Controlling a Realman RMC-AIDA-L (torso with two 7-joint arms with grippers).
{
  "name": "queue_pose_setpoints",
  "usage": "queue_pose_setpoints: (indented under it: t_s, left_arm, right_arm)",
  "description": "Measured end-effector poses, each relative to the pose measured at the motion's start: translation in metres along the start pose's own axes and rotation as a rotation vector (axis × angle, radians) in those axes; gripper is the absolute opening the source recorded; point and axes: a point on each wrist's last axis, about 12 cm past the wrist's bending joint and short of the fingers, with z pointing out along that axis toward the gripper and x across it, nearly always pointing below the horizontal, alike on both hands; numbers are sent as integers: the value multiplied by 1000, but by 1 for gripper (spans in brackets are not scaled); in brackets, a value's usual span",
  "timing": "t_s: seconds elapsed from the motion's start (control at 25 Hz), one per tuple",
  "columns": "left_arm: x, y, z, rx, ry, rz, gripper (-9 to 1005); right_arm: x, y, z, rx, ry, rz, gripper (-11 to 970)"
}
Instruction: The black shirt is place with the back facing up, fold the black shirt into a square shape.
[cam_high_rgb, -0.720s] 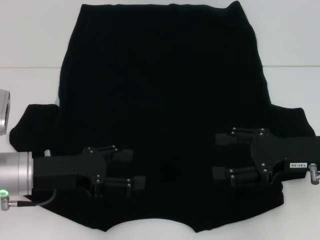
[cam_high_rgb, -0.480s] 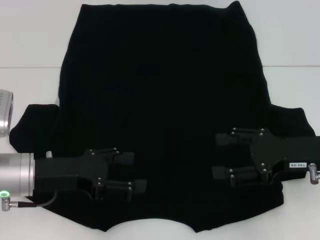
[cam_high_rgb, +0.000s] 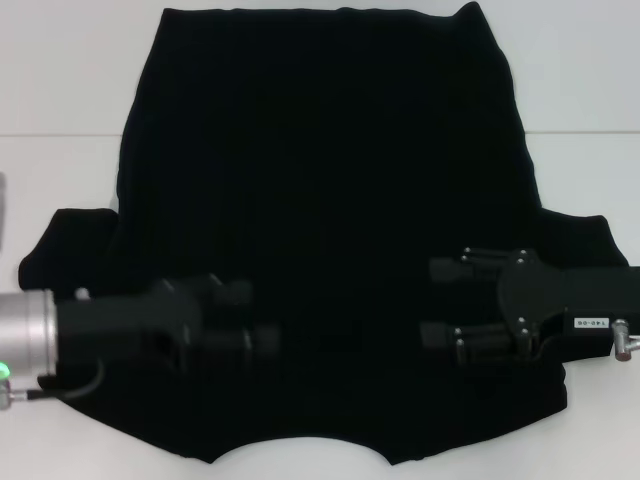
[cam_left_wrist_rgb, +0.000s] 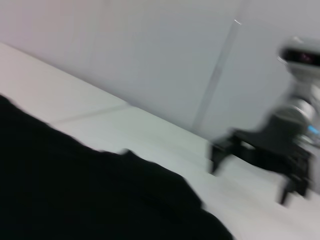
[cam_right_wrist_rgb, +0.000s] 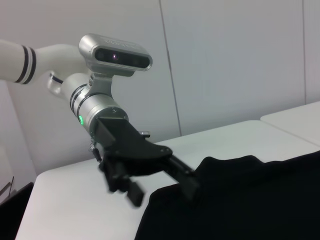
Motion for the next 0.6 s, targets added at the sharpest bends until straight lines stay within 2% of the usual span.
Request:
queue_pose_setpoints:
  t_s: [0.04,0.08,0.2,0.24,0.36,0.6]
  left_arm:
    - [-2,4,-4,-37,-18,-47,894]
    - [-2,4,-4,-37,-18,-47,894]
    - [-8,23,-22,-188,-71,-244,895]
    - [-8,23,-22,-188,-71,-244,895]
    - [-13,44,-48,-396,-94,-469,895]
    - [-18,61,-76,-622,-32,-644,893]
  right_arm:
    - [0,0,1,5,-6,1,893]
    - [-1,-1,1,10,-12,2,893]
    - [-2,-2,5,27,-21,9,893]
    - [-2,-3,6,34,-20,15,893]
    - [-3,-6,10,53,-16,37,893]
    - [-8,-10,16,79,-44,50,893]
